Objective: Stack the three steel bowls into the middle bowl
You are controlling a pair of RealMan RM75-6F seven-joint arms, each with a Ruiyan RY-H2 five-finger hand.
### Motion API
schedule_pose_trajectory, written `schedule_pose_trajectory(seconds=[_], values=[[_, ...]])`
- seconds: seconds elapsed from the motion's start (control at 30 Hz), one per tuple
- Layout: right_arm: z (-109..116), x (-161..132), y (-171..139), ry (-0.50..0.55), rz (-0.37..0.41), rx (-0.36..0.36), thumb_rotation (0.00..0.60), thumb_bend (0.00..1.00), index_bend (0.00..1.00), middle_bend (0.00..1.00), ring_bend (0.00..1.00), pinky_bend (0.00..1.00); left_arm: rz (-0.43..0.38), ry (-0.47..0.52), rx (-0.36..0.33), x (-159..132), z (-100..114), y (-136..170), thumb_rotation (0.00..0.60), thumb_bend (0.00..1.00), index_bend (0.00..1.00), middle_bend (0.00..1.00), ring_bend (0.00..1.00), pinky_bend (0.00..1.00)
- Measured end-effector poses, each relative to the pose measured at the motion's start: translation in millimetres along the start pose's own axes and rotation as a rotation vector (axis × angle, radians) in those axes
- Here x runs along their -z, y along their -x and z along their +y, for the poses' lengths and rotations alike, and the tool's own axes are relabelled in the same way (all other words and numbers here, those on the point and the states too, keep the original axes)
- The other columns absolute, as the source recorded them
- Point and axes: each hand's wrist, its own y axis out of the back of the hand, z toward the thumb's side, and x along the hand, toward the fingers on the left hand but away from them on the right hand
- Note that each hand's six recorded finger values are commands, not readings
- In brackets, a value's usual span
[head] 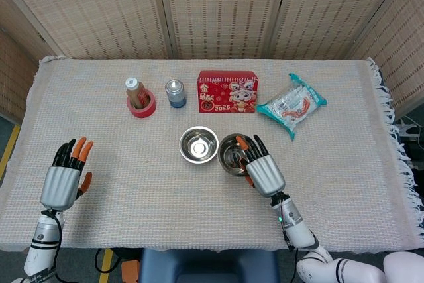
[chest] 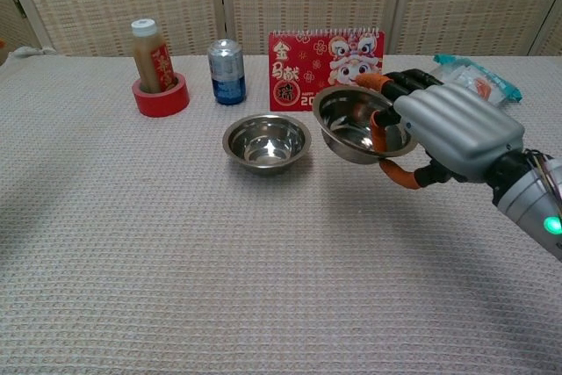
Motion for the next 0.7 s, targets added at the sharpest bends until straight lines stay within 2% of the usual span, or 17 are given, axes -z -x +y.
schedule_pose_trajectory(seconds=[0.23, 0.43, 0.53, 0.63, 0.67, 0.7], values=[[5, -25, 35, 0.014, 0.033, 0.013, 0.6, 0.39, 0.61, 0.01, 0.0, 0.0, 0.015, -0.004, 0.002, 7, 3, 0, 0.6, 0.44, 0.0, 0.0, 0.0, 0.11], [-5, -55, 84, 0.009, 0.066, -0.015, 0.6, 0.39, 0.51, 0.01, 0.0, 0.0, 0.062, -0.011, 0.009, 25, 10, 4, 0.6, 0.44, 0.0, 0.0, 0.0, 0.11], [-17, -62, 100, 0.003, 0.06, -0.039, 0.6, 0.39, 0.36, 0.01, 0.0, 0.0, 0.081, -0.009, 0.012, 31, 12, 7, 0.6, 0.44, 0.0, 0.0, 0.0, 0.12], [-29, -70, 112, 0.04, 0.057, -0.082, 0.6, 0.36, 0.07, 0.0, 0.0, 0.0, 0.087, -0.009, 0.007, 33, 14, 9, 0.6, 0.44, 0.0, 0.0, 0.0, 0.11], [-31, -72, 114, 0.053, 0.059, -0.095, 0.6, 0.33, 0.02, 0.0, 0.0, 0.0, 0.088, -0.009, 0.006, 33, 15, 9, 0.6, 0.44, 0.0, 0.0, 0.0, 0.12], [-32, -73, 113, 0.058, 0.059, -0.1, 0.6, 0.3, 0.0, 0.0, 0.0, 0.0, 0.087, -0.009, 0.006, 32, 15, 10, 0.6, 0.44, 0.0, 0.0, 0.0, 0.12]])
